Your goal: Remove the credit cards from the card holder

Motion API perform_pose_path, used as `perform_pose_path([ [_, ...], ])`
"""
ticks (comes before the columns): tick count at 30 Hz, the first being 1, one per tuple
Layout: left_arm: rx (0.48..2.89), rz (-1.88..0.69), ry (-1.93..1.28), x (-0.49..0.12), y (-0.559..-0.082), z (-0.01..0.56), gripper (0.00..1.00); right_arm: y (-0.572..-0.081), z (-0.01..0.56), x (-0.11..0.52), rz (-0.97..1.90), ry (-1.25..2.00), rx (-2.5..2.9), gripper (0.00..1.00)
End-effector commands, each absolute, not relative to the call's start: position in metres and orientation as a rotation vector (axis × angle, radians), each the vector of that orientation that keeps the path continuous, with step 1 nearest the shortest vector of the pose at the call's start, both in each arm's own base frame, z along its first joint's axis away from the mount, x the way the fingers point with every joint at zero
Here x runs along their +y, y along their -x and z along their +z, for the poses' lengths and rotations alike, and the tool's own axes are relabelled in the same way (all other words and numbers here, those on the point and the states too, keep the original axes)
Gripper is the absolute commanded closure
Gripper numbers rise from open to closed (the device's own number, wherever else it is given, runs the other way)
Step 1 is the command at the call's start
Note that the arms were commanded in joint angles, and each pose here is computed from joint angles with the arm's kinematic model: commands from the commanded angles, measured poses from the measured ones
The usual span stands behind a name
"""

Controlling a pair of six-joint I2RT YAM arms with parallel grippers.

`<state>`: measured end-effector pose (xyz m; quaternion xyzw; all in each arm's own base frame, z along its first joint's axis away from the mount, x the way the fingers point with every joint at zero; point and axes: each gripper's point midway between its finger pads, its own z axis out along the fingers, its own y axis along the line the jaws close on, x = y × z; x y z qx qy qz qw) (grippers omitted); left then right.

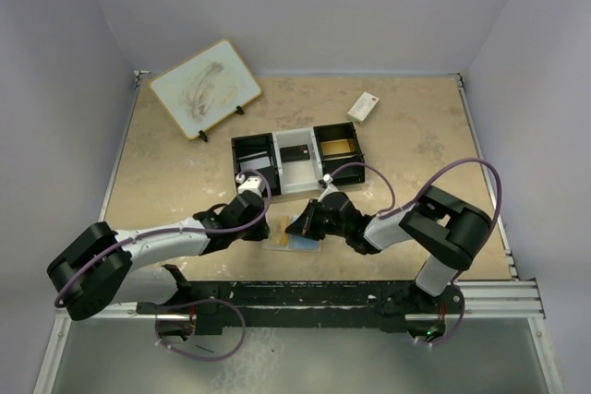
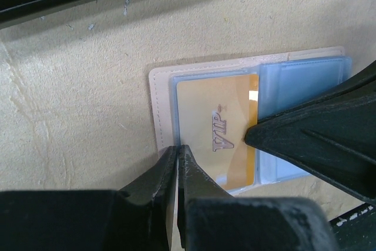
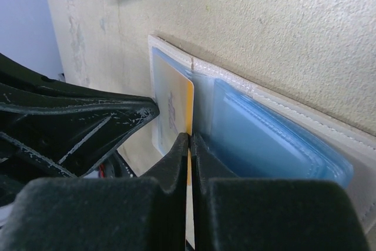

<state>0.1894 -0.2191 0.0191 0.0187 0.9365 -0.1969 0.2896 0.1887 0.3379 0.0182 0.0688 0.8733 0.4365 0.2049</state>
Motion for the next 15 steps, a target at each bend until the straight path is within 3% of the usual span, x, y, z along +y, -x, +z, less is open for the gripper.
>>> perform_pose_path([
  [1,2.546,-0.486,-0.056,-0.211,-0.178,0.004,1.00,-0.183,0.015,0.335,1.235,-0.119,2.450,1.00],
  [15,2.539,-0.459,-0.042,-0.206,-0.179,0.005,1.00,-0.186,0.007,0.302,1.128,-0.189,2.477,1.00],
])
